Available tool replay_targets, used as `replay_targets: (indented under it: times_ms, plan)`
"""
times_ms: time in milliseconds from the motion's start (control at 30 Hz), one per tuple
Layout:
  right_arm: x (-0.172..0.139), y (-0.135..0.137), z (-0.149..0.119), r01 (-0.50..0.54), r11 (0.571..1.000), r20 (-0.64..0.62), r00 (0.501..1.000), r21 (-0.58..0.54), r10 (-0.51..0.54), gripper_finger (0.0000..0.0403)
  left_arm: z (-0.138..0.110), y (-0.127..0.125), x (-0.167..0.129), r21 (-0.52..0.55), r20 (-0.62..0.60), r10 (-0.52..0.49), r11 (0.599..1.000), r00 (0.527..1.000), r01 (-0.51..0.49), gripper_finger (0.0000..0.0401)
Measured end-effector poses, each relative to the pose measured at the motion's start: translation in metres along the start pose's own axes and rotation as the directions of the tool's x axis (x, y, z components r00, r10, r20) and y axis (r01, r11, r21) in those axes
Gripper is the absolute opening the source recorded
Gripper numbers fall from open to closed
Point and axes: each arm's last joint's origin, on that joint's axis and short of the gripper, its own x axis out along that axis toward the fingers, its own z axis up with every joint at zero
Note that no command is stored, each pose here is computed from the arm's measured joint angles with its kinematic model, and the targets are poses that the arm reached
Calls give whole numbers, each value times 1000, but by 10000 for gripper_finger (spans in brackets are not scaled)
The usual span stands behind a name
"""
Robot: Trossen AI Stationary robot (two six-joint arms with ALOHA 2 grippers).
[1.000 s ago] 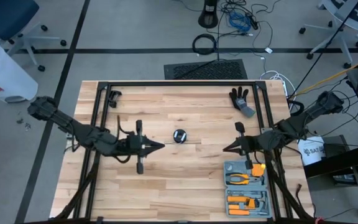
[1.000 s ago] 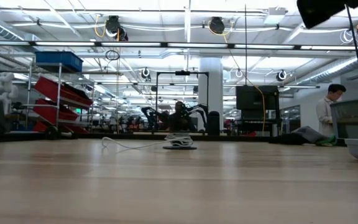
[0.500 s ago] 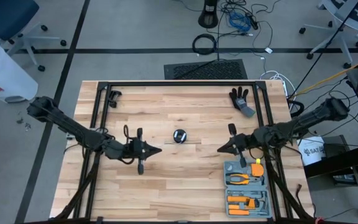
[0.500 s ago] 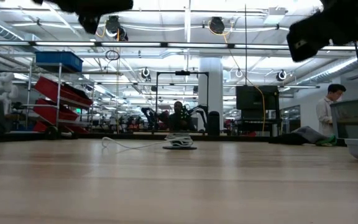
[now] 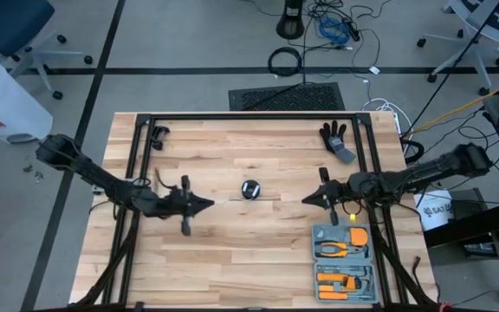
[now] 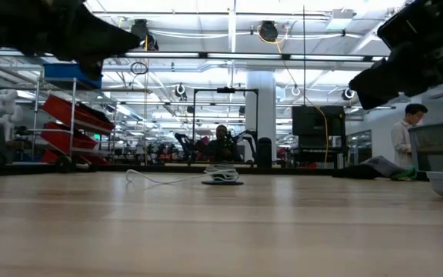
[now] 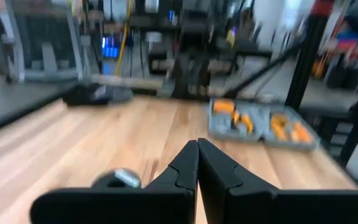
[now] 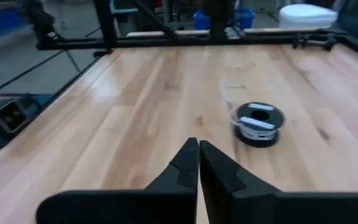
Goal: Coil cords
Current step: Return to Home Position
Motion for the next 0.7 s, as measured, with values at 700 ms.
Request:
replay_targets:
  times_ms: [700]
  plan:
    - [-23, -39, -11, -13, 1000, 163, 987, -1, 13, 0, -13, 25, -42, 83, 194, -21, 997, 981, 5, 13]
